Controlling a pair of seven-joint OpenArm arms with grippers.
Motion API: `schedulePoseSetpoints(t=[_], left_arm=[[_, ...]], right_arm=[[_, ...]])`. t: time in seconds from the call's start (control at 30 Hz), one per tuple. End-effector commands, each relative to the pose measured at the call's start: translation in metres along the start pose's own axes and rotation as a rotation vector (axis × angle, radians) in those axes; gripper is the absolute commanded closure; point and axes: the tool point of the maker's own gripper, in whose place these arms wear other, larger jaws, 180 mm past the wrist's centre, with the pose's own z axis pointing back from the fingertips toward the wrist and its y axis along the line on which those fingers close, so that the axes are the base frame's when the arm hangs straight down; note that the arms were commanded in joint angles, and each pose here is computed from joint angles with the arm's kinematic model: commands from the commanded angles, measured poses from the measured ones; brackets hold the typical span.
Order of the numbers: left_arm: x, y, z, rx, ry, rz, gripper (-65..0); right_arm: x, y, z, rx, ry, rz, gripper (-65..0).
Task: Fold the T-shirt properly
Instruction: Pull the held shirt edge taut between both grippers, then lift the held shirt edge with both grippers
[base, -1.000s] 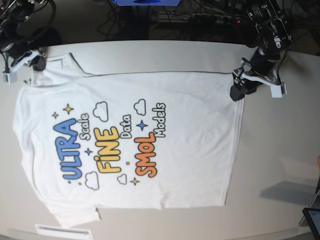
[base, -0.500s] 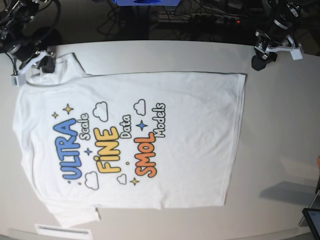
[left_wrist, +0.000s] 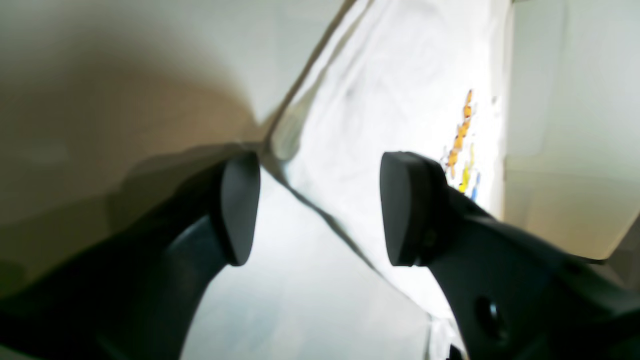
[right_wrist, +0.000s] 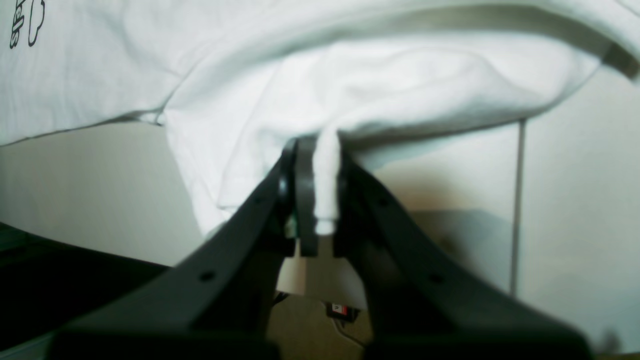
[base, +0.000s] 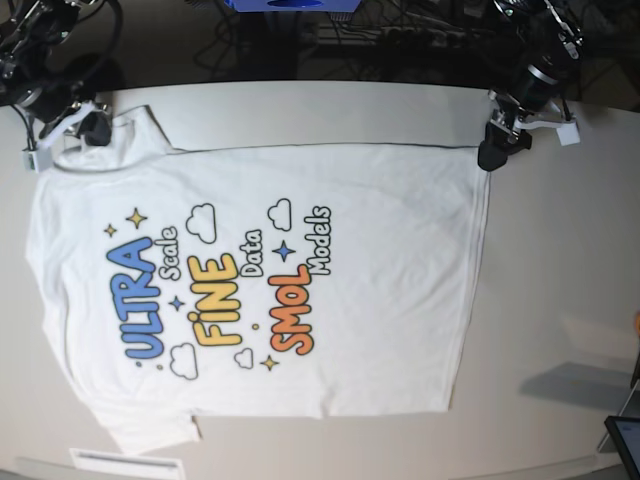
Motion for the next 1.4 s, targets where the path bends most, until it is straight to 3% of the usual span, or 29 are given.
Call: schedulePoseSetpoints(t=[0.0,0.33,0.77,0.83,0.93,0.97,1.23,1.37], left_arm=[[-0.007,0.009,-0.003,0.050,0.040,-0.009,-38.6],[0.000,0.001,-0.019,0.061,0.038,-0.044,-38.6],[-0.028,-0.015,-0.039,0.040,0.130,-0.100,-37.0],[-0.028,-0.013,-0.037,0.044,0.129,-0.096,-29.9],[-0.027,-0.012,-0.036,0.048,0.129,-0.098,-7.9],[-0.027,-0.012,-0.036,0.049,0.130,-0.098,-3.5],[-0.031,-0.006,-0.031,0.065,0.144,-0.108,0.0],[-0.021,-0.014,-0.023,0.065,0.123,-0.164,0.0]], right_arm=[[-0.028,-0.011,0.003,-0.056,0.132,0.006,0.0],[-0.028,-0.011,0.003,-0.056,0.132,0.006,0.0],[-0.027,-0.011,0.003,-0.057,0.130,0.005,0.0],[-0.027,-0.011,0.003,-0.057,0.130,0.005,0.0],[-0.027,-0.011,0.003,-0.057,0.130,0.005,0.0],[-0.027,-0.011,0.003,-0.057,0.130,0.005,0.0],[-0.031,-0.015,0.008,-0.072,0.140,0.014,0.0],[-0.028,-0.015,0.011,-0.080,0.135,0.027,0.0]])
